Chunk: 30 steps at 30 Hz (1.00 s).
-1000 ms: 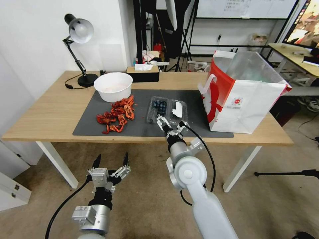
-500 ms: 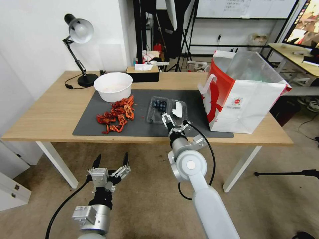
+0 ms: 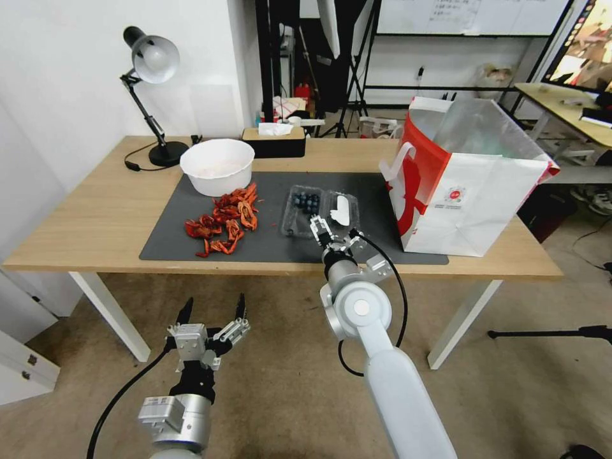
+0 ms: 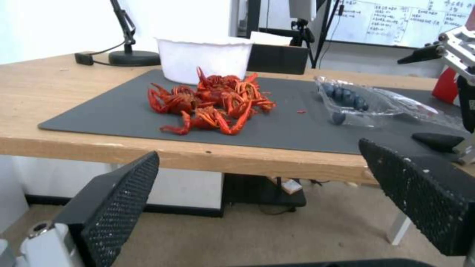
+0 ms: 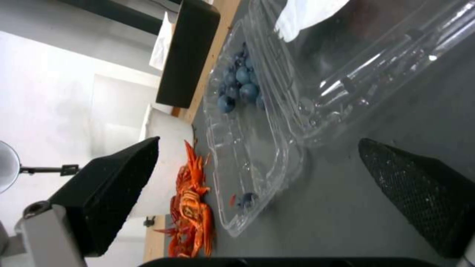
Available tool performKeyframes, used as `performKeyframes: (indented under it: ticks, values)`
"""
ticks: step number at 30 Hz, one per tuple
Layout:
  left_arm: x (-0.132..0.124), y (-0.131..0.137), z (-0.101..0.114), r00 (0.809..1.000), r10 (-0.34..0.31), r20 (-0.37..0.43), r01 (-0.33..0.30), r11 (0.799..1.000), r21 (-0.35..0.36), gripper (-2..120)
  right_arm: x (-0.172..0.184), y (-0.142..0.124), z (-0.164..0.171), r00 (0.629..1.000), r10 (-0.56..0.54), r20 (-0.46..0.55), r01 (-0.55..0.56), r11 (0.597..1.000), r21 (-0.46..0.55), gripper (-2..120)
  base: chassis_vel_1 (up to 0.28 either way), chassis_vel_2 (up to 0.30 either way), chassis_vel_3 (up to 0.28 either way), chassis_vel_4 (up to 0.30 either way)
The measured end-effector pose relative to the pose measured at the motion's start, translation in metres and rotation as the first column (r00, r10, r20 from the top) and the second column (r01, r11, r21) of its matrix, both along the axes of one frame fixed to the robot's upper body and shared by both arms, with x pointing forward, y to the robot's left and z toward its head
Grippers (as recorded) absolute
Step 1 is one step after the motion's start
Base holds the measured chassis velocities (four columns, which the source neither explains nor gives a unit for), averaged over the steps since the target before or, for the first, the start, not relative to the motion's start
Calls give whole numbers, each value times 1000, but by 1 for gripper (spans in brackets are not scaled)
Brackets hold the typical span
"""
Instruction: Close the takeout container lid, then place the container into the takeout bag.
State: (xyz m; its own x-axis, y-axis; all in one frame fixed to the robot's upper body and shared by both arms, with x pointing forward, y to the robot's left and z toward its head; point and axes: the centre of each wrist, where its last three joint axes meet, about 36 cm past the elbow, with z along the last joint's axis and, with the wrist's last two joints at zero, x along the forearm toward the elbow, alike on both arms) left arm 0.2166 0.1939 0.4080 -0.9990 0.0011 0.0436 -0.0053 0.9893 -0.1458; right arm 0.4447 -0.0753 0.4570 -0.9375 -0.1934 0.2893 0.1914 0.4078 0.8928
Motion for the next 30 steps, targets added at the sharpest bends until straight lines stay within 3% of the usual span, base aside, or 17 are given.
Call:
performKeyframes:
  ticks: [30]
  values:
    - [-1, 0, -3, 1000, 7, -6, -7, 1000, -4, 100, 17, -6, 3, 1000, -26, 2, 26, 1000, 15, 100, 0, 0, 0, 0]
